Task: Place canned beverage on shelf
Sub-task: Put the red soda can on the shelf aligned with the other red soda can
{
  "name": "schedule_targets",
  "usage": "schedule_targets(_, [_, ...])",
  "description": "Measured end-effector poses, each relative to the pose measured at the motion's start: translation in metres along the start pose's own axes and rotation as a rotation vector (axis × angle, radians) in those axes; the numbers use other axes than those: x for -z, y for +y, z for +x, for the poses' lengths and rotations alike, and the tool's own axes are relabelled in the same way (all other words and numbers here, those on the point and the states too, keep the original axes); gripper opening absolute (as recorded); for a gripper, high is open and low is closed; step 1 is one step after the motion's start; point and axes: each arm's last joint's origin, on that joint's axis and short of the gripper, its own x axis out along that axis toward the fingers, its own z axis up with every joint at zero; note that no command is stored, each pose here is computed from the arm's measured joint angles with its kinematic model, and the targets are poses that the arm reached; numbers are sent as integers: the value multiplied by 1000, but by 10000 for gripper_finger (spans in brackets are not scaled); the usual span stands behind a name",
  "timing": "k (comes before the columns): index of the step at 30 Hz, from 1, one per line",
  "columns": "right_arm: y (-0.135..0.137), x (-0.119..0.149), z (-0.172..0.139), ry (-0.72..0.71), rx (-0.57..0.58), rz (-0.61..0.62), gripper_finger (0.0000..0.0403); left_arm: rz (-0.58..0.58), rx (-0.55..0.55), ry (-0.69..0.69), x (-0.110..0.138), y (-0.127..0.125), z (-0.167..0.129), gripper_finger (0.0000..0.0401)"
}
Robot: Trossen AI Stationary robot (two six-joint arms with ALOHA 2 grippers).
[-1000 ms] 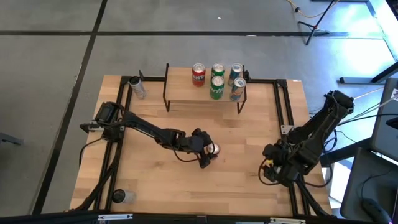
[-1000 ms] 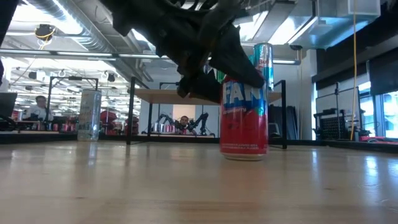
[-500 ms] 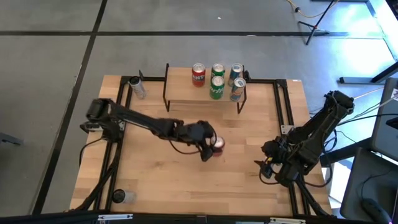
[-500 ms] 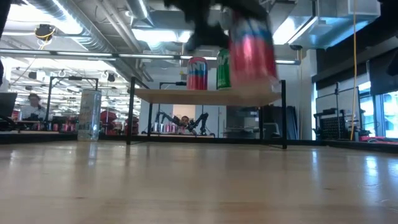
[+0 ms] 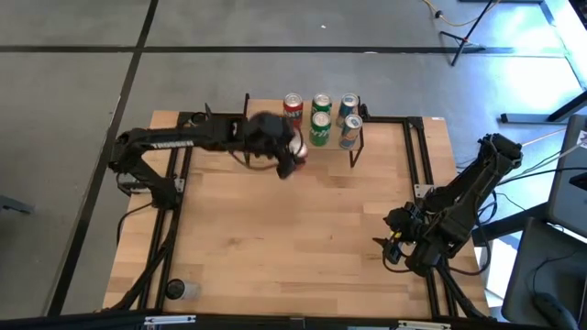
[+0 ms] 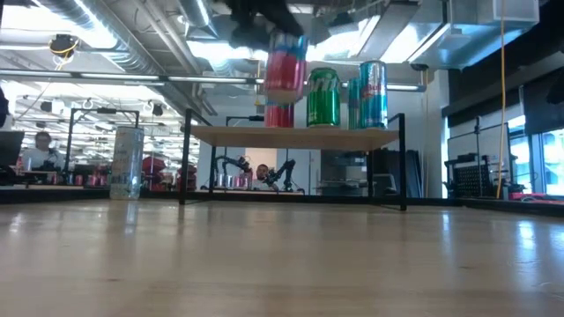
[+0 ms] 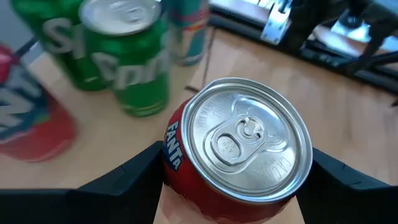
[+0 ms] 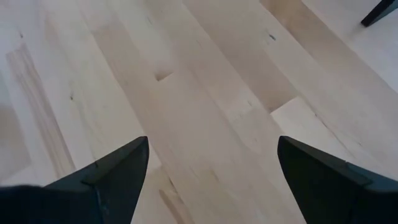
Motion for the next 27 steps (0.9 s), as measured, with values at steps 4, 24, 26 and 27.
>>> schedule_targets(4, [1,0,0,-4,-6,9,342,3,-25,15,-5,30,6,265])
schedule_targets(24, [-1,-2,0,-76,15,41,342,21,-86,23,-9,83,35,281])
schedule_targets(26, [-1,-2,0,-82,15,41,342,26,-93,23,-9,82,35,299])
schedule_targets(27, [-1,-2,0,-83,15,41,342,29,-98,21,-9,82,35,307])
